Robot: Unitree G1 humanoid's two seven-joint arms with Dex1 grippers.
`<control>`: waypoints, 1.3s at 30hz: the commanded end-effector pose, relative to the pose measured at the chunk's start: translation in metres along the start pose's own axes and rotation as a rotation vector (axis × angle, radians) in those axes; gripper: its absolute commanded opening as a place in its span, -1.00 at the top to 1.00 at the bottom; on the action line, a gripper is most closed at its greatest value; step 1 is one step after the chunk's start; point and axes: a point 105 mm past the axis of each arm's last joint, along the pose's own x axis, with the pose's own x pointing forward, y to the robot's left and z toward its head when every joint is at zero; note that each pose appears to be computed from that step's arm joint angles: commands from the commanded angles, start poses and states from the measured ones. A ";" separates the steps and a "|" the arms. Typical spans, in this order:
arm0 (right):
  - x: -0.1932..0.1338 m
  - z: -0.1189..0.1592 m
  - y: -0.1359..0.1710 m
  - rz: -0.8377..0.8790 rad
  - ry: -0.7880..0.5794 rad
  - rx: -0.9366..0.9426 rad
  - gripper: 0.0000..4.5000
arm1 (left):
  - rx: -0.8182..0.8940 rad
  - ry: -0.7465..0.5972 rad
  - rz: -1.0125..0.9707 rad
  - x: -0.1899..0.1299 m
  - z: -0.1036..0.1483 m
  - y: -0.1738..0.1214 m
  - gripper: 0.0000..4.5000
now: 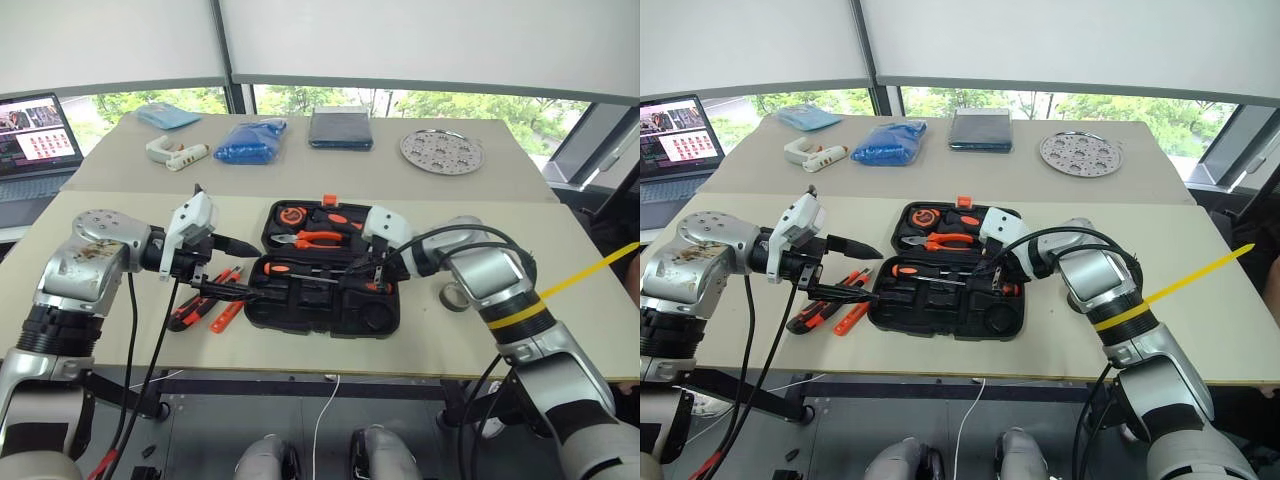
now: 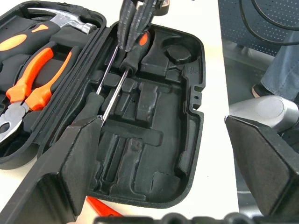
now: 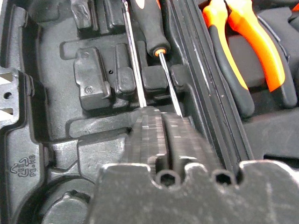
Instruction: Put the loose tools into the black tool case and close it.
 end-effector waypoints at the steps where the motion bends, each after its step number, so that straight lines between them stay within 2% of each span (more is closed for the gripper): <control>1: 0.014 -0.013 0.007 0.018 0.077 -0.075 0.98 | 0.057 -0.008 0.020 -0.004 0.010 0.004 -1.00; 5: 0.026 -0.027 0.013 0.025 0.123 -0.082 0.98 | 0.058 -0.009 0.021 -0.003 0.010 0.005 -1.00; 9: 0.028 -0.027 0.019 0.044 0.111 -0.080 0.98 | 0.056 -0.008 0.027 -0.004 0.009 0.006 -1.00; 13: 0.016 0.000 0.005 -0.025 0.005 -0.083 0.98 | 0.043 -0.008 0.047 -0.005 0.005 0.008 -1.00; 16: -0.004 0.031 -0.002 -0.038 -0.147 -0.037 0.98 | 0.017 -0.010 0.083 -0.010 0.001 0.008 -1.00; 19: -0.036 0.062 0.007 0.019 -0.311 0.012 0.64 | -0.037 -0.036 0.191 -0.022 -0.005 0.009 -1.00; 22: -0.062 0.075 0.029 0.107 -0.421 -0.015 0.17 | -0.133 -0.082 0.311 -0.040 -0.015 0.002 -1.00; 25: -0.077 0.076 0.048 0.159 -0.467 -0.031 -0.30 | -0.190 -0.075 0.403 -0.055 -0.028 -0.012 -1.00; 30: -0.091 0.063 0.078 0.213 -0.483 -0.041 -0.98 | -0.299 0.074 0.646 -0.107 -0.075 -0.045 -1.00; 33: -0.094 0.058 0.088 0.224 -0.486 -0.040 -0.98 | -0.338 0.117 0.716 -0.125 -0.081 -0.057 -1.00; 36: -0.094 0.058 0.089 0.214 -0.490 -0.031 -0.98 | -0.341 0.119 0.676 -0.117 -0.073 -0.061 -1.00; 39: -0.093 0.057 0.088 0.194 -0.490 -0.027 -0.98 | -0.343 0.175 0.647 -0.100 -0.068 -0.056 -1.00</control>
